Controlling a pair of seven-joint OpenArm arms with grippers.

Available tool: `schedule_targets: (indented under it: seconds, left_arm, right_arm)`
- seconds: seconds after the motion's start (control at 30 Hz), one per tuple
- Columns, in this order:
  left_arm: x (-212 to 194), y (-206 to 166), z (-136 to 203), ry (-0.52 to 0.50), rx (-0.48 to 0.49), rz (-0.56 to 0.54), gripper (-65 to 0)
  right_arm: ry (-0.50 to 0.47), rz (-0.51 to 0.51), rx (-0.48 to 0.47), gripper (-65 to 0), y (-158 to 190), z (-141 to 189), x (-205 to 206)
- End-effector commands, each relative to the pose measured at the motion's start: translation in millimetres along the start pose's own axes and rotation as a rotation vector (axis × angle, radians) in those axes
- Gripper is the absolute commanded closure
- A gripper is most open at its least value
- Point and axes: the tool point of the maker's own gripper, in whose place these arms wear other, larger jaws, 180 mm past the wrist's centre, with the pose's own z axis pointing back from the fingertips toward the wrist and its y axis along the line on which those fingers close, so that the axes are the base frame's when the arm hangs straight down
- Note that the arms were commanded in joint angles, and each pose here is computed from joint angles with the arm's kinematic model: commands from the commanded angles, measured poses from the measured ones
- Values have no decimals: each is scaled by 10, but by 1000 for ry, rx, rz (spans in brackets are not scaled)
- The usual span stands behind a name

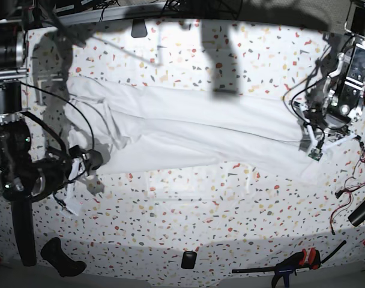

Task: Fold the T-shirt properly

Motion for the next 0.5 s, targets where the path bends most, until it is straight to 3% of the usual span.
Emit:
schedule_targets:
  seconds: [0.0, 0.23, 0.33, 0.47]
  left_arm:
    - [343, 132, 114, -117, 33, 0, -206]
    - [994, 48, 569, -371, 19, -31, -206]
    - [1174, -38, 598, -467, -49, -39, -206]
    - [1204, -81, 311, -411, -177, 15, -204]
  right_arm:
    - [-58, 17, -17, -340, -30, 85, 177]
    - [-70, 14, 49, -340, 257, -201, 210]
    - [-87, 22, 40, -340, 315, -304, 249]
    - [-90, 34, 19, -340, 363, -427, 246]
